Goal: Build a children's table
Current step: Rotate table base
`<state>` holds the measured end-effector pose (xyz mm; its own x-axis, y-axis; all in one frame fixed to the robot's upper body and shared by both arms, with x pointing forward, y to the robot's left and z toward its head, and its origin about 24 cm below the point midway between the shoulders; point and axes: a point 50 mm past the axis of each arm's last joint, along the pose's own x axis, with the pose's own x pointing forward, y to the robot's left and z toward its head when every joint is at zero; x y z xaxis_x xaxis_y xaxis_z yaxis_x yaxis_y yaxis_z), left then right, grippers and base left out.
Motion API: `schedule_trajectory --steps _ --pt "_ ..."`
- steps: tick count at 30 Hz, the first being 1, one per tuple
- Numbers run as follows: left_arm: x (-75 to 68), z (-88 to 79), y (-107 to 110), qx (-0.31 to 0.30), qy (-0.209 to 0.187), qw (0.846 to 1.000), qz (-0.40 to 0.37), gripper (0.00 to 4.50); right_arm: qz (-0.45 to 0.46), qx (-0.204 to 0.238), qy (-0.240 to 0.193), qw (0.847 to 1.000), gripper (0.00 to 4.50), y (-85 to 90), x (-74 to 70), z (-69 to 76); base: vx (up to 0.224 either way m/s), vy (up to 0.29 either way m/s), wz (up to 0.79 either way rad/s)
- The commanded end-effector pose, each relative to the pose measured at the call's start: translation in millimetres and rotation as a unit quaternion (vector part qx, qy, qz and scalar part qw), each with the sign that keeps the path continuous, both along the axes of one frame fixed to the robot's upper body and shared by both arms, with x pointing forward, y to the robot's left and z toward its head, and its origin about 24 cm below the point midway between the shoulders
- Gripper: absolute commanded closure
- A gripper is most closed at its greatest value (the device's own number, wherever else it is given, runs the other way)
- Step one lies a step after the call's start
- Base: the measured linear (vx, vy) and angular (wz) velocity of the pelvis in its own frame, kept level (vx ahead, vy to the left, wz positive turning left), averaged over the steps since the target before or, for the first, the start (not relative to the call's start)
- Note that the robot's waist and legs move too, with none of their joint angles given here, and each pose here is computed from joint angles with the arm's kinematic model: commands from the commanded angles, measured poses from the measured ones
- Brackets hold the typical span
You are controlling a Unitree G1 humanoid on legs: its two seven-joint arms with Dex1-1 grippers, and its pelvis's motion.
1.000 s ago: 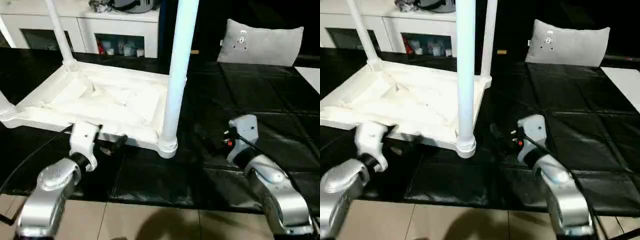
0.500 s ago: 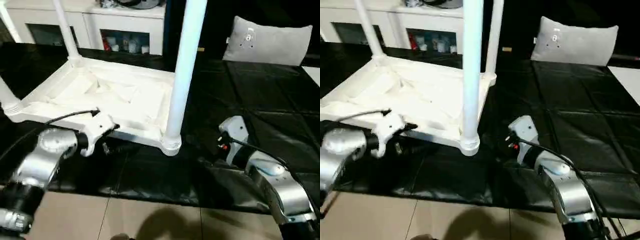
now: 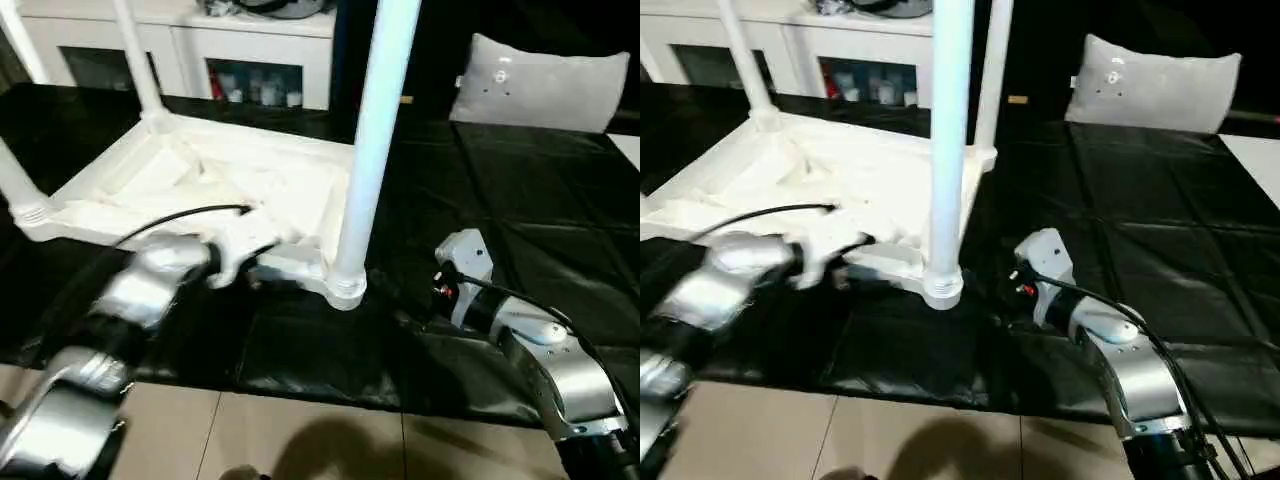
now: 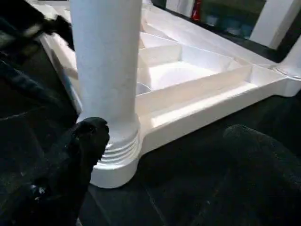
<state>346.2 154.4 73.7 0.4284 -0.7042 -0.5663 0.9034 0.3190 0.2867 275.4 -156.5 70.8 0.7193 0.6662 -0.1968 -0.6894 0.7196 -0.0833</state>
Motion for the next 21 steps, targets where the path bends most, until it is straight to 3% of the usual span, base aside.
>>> schedule_trajectory --steps 1,8,13,14,21 --pt "0.2 -4.2 0 0.026 0.012 0.999 -0.017 0.19 0.004 -0.005 0.003 1.000 0.00 -2.1 -1.1 -1.0 0.000 0.000 0.00" --pt "-4.7 -2.2 -1 0.036 0.070 0.992 -0.096 0.69 0.008 -0.008 0.001 1.000 0.00 -6.4 0.0 1.9 0.000 0.000 0.00" --pt "-16.3 -0.7 -1 0.060 0.141 0.972 -0.176 0.89 0.029 -0.015 0.003 0.999 0.00 -5.4 -0.2 2.0 0.000 0.000 0.00" --pt "-17.5 -0.4 -1 0.068 0.149 0.969 -0.186 1.10 0.036 -0.017 0.004 0.999 0.00 -4.9 -0.5 2.2 0.000 0.000 0.00" --pt "-19.2 -4.0 2 0.112 0.149 0.959 -0.212 1.57 0.059 -0.043 0.008 0.997 0.00 -7.9 -1.7 1.1 0.000 0.000 0.00"
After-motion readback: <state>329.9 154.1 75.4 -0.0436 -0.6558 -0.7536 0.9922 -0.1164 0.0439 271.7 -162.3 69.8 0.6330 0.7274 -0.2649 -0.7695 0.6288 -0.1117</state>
